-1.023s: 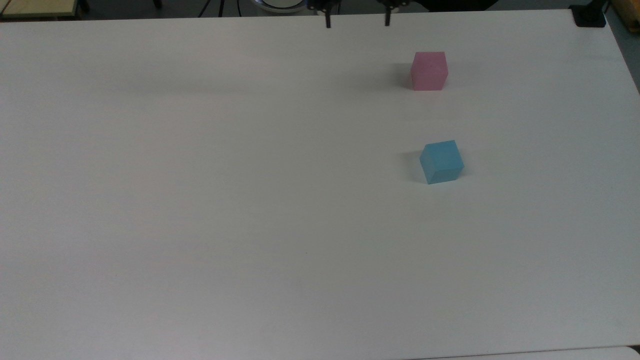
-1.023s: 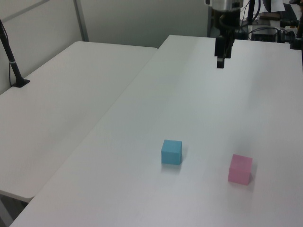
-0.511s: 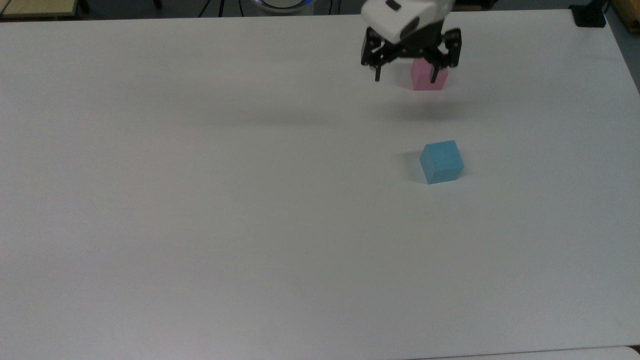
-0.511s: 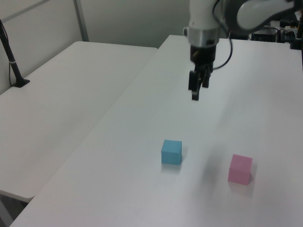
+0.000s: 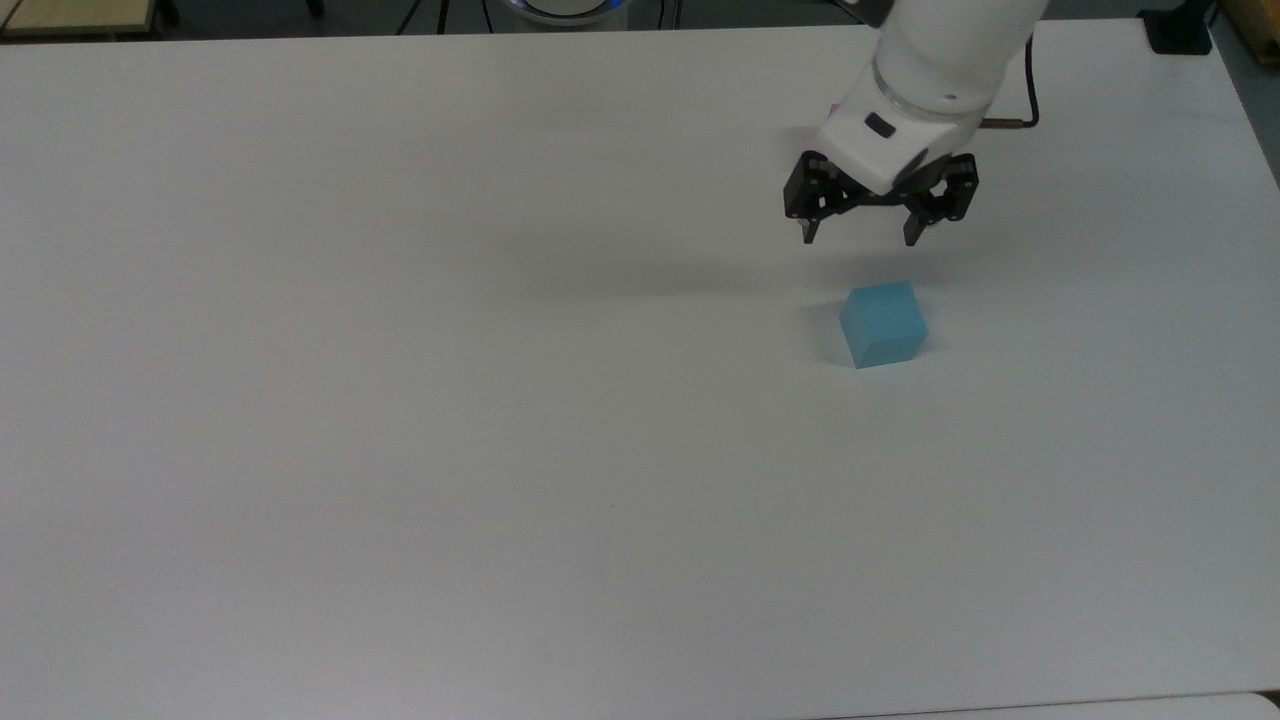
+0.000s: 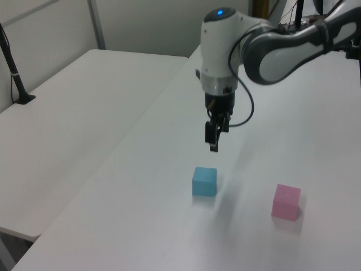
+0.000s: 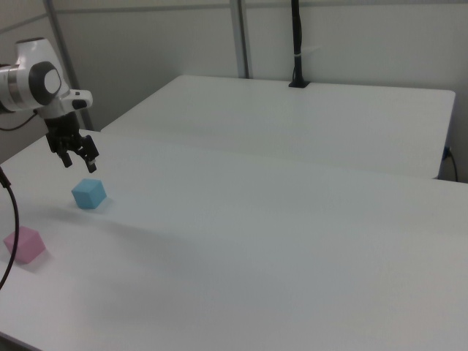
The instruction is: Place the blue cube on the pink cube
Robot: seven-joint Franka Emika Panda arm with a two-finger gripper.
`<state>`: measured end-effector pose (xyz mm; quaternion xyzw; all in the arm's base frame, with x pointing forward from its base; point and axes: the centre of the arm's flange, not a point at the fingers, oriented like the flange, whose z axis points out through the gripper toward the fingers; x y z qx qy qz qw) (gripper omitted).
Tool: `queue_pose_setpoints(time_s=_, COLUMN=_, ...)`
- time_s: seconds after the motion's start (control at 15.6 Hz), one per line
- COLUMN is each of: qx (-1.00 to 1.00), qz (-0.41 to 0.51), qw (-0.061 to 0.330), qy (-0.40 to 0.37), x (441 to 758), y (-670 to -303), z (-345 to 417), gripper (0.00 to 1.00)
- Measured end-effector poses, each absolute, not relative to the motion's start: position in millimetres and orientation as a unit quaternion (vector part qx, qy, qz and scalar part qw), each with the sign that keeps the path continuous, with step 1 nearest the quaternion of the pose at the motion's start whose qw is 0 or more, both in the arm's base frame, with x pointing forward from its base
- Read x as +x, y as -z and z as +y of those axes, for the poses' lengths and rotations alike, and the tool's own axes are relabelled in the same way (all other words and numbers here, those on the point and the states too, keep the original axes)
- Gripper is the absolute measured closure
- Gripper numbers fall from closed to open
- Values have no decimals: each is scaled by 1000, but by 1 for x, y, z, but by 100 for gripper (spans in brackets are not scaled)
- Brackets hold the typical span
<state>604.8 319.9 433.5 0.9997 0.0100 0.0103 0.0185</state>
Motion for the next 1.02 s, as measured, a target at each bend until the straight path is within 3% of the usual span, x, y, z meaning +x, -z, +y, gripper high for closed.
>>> queue_pose_setpoints(time_s=0.64, qx=998, qz=13, qw=55, qy=-3, x=609, y=-370, z=354, gripper=0)
queue_pose_setpoints(time_s=1.02, qx=999, qz=17, qw=48, qy=-12, x=616, y=-350, z=361, gripper=0)
